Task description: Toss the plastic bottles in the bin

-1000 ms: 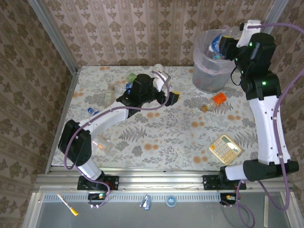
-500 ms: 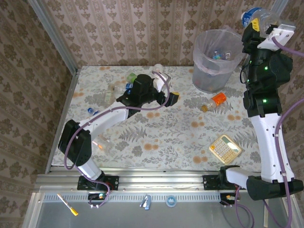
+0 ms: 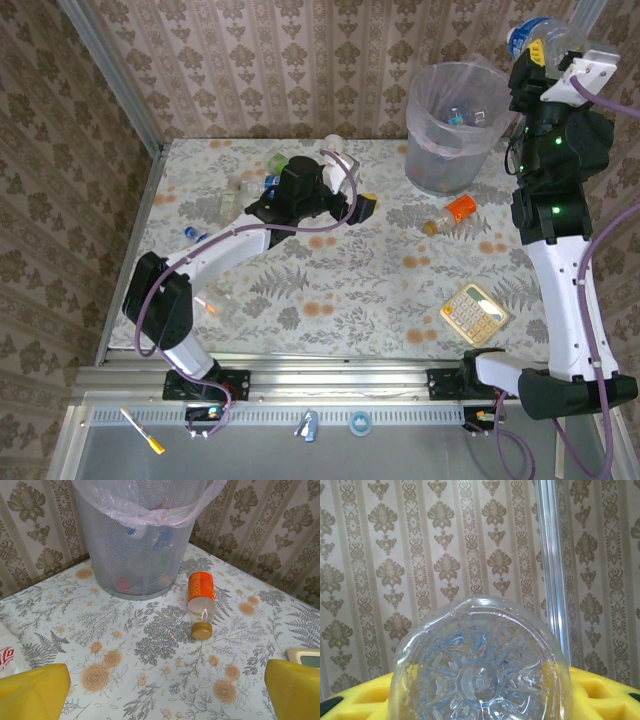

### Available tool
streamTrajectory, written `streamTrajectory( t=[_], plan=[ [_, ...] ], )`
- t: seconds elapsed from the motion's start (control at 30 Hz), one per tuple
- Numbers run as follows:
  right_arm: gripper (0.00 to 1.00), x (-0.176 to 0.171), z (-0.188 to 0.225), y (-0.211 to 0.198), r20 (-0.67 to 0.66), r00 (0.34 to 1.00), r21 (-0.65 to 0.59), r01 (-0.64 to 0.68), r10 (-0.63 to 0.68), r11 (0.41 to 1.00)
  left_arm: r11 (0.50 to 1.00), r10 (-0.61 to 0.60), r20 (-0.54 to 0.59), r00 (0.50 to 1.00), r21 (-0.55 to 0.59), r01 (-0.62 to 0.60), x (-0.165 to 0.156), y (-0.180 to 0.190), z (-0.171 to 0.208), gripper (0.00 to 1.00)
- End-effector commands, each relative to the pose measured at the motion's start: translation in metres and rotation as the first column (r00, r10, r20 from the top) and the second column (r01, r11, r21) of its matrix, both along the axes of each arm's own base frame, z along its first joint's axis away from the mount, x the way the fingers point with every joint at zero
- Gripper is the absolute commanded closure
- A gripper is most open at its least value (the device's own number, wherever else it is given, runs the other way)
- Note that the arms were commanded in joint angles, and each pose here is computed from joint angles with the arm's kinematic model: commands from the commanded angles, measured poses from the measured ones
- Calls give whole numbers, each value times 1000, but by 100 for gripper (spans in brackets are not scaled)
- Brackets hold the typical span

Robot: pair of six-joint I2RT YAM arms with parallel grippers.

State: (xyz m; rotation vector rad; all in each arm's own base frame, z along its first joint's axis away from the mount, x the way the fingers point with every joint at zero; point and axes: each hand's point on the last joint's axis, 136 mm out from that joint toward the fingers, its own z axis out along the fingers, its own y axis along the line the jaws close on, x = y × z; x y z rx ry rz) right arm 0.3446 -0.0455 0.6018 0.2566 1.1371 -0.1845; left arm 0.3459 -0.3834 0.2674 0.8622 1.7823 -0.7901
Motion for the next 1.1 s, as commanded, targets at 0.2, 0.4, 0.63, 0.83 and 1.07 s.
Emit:
streamTrajectory(
  t=[0.2, 0.4, 0.63, 0.83, 1.07],
  plan=[
    [38, 99, -65, -12, -465, 875, 127, -84, 134, 988, 1000, 9, 13, 1000, -19, -9, 3, 1, 15, 0],
    [10, 143, -123, -13, -629, 743, 224, -110, 230, 968, 1000, 13, -17, 1000, -20, -13, 2, 1, 9, 0],
    [9, 134, -107, -10, -593, 767, 225, -136, 246, 965, 999, 41, -38, 998, -3, -41, 4, 6, 0, 0],
    [8, 127, -116, -4, -623, 729, 258, -151, 284, 954, 999, 30, -26, 999, -11, -31, 7, 3, 6, 0],
    [6, 116, -123, 3, -649, 688, 296, -163, 324, 941, 1000, 3, -18, 1000, -29, -4, 6, 0, 10, 0]
  ],
)
